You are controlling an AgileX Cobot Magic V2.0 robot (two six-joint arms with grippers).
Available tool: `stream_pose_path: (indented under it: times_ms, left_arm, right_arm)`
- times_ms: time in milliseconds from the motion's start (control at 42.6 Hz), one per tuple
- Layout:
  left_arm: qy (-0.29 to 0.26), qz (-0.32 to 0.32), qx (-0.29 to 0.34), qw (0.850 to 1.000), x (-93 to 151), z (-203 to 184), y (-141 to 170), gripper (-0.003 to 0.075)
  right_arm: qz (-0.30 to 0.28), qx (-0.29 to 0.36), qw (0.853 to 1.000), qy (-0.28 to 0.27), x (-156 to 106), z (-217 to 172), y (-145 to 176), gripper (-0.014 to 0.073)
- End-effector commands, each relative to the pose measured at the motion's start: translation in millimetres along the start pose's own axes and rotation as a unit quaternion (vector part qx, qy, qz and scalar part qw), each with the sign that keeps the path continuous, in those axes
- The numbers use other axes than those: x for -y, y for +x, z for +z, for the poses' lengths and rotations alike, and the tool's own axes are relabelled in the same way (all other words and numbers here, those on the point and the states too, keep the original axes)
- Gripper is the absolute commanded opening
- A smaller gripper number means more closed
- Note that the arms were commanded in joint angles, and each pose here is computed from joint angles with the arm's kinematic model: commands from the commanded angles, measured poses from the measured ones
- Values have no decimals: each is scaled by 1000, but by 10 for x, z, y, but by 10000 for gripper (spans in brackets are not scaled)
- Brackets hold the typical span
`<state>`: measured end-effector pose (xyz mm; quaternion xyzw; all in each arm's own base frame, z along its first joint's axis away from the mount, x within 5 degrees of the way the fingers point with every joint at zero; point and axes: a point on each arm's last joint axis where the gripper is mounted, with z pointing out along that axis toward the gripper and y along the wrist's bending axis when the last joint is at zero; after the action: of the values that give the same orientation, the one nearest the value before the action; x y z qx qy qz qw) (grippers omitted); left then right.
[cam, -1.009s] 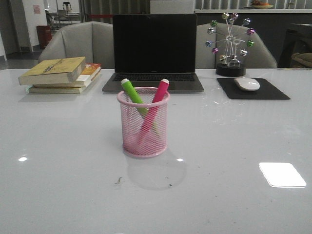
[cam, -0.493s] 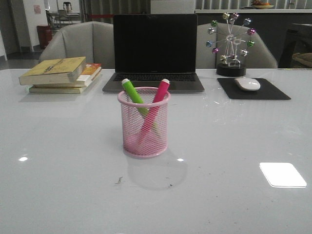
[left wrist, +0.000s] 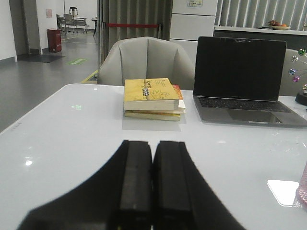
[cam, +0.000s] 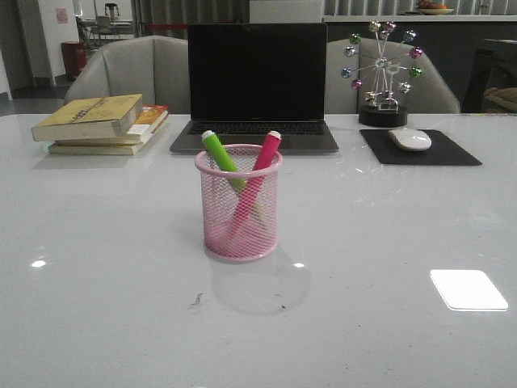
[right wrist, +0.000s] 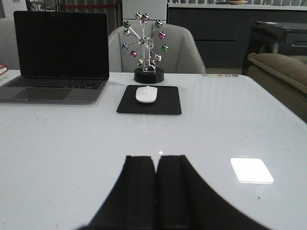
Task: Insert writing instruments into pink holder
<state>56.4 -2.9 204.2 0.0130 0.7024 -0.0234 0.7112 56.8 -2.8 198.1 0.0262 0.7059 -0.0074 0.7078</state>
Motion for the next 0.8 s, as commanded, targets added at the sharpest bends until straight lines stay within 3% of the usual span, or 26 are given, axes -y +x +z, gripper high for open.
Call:
stream_pose_path:
  times_ms: [0,775]
  left_arm:
    - [4,-6,52,999,4,-20,-88,97]
    - [4,-6,52,999,4,-20,-88,97]
  right_arm:
    - [-18,71,997,-12,-17,-31,-151,58]
    - [-23,78,997,-15,-22,-33,-164,58]
